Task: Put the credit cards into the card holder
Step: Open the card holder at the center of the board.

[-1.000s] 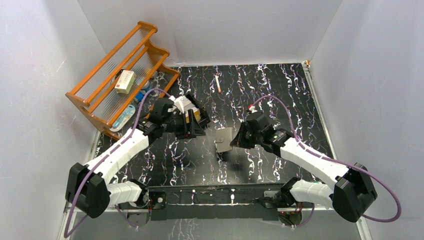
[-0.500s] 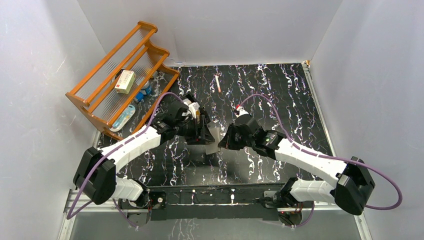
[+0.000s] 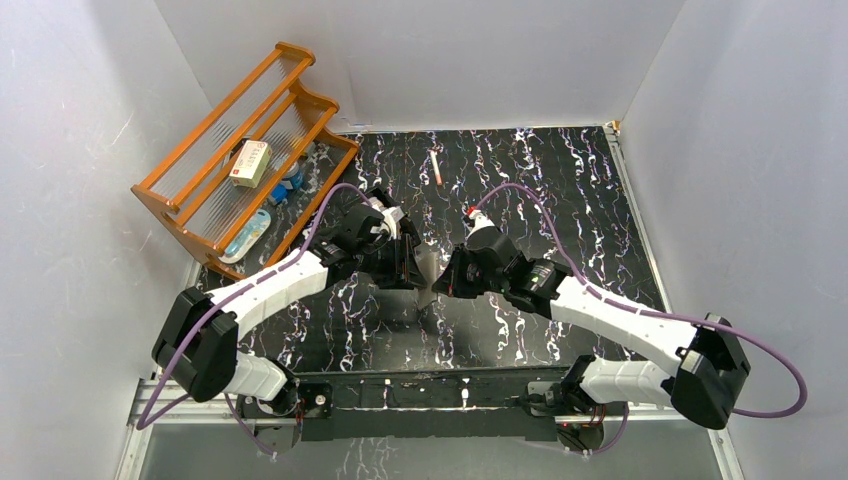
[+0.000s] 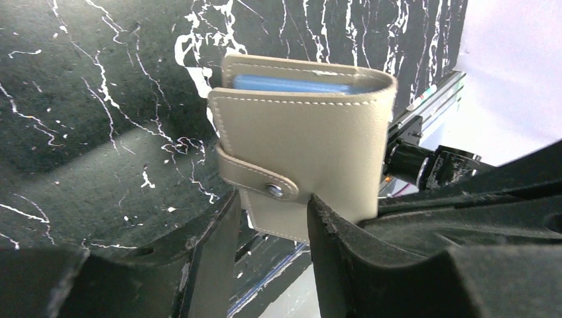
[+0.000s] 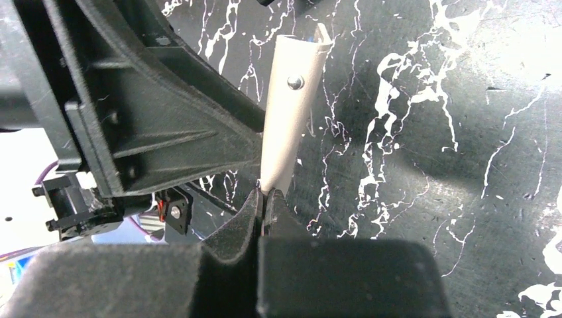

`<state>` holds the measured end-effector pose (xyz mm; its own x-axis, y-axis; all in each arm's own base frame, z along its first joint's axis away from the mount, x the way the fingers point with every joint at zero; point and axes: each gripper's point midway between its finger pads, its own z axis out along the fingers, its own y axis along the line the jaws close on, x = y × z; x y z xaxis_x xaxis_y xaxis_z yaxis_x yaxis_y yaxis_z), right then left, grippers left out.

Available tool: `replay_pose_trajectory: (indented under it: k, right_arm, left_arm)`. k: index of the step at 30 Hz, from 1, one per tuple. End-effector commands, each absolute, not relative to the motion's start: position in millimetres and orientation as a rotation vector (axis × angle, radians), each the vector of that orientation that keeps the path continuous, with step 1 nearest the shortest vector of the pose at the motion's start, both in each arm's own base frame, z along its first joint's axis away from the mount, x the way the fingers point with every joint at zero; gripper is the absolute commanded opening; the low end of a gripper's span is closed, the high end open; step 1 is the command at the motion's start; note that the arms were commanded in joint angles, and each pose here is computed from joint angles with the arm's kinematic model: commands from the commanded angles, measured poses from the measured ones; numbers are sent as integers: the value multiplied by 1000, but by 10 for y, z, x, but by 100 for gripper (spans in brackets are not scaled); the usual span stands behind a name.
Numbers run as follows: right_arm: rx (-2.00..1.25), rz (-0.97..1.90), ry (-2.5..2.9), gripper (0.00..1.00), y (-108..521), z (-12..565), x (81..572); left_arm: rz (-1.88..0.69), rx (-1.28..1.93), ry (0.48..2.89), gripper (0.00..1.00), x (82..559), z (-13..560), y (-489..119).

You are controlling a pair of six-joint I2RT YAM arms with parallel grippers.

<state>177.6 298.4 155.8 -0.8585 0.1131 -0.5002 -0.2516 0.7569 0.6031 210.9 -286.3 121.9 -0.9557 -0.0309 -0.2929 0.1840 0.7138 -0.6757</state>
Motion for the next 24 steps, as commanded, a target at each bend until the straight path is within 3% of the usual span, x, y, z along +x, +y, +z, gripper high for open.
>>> replay_pose_trajectory:
  k: [1,24]
  right_arm:
    - [-175,1169,2265,0,3227,2105,1709]
    - [-148,1096,2418,0,3039,1319,1474]
  left_arm:
    - [-1021,146,2623,40,2186,1228,-2853]
    - [-901,200,2895,38,1748,416,-3017]
